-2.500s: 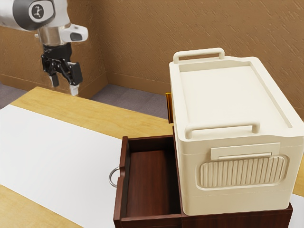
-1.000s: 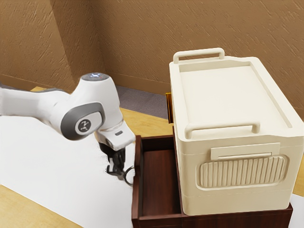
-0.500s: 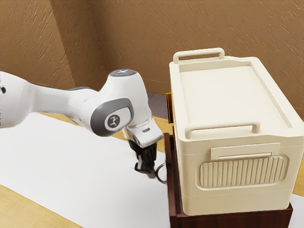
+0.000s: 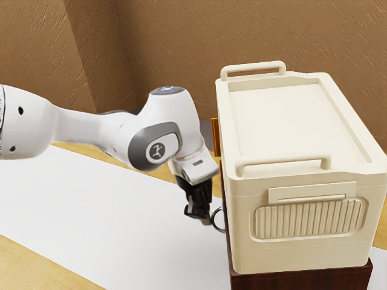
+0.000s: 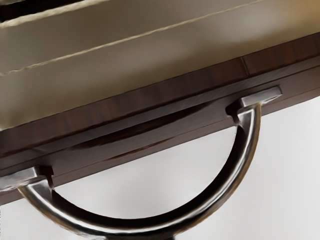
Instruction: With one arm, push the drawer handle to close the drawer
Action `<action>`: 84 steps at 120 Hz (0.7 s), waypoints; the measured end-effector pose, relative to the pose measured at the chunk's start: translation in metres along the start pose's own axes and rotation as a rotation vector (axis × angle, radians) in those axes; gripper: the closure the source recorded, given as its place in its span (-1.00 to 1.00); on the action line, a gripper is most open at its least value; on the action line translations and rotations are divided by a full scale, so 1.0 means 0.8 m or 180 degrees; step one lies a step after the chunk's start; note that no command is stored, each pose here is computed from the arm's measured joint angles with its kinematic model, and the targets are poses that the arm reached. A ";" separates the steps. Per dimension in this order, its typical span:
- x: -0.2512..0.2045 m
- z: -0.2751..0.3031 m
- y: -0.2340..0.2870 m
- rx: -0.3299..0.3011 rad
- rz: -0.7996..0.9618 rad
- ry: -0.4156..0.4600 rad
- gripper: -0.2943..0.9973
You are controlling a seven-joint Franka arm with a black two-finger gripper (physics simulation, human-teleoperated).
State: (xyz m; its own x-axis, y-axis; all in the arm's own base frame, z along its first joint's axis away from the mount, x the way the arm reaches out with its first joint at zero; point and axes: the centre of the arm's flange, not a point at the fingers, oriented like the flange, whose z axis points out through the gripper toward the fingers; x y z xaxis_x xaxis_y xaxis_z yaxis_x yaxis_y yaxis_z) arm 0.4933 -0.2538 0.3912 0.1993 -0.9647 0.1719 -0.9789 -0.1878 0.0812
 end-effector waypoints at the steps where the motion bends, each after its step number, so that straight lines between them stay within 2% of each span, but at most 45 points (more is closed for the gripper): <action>1: 0.000 0.001 0.001 -0.0003 0.0002 -0.0001 0.68; 20: -0.009 0.013 0.028 -0.0115 0.0008 -0.0079 0.67; 39: -0.036 -0.037 0.017 -0.0099 -0.0075 -0.0131 0.66; 46: -0.097 -0.081 -0.031 0.0012 -0.0393 -0.0122 0.60; 55: -0.238 -0.157 -0.099 0.0229 -0.1087 -0.0083 0.36; 61: -0.332 -0.204 -0.121 0.0372 -0.1546 -0.0054 0.18; 67: -0.396 -0.235 -0.126 0.0459 -0.1894 -0.0046 0.03; 75: -0.420 -0.264 -0.128 0.0553 -0.2087 -0.0084 -0.13; 84: -0.376 -0.286 -0.128 0.0589 -0.2076 -0.0149 -0.25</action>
State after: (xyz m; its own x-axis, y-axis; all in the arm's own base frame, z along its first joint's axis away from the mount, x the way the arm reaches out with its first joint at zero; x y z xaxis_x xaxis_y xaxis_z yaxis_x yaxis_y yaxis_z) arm 0.5443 0.0976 0.5555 0.7534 -0.6496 0.1019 -0.6517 -0.7583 -0.0162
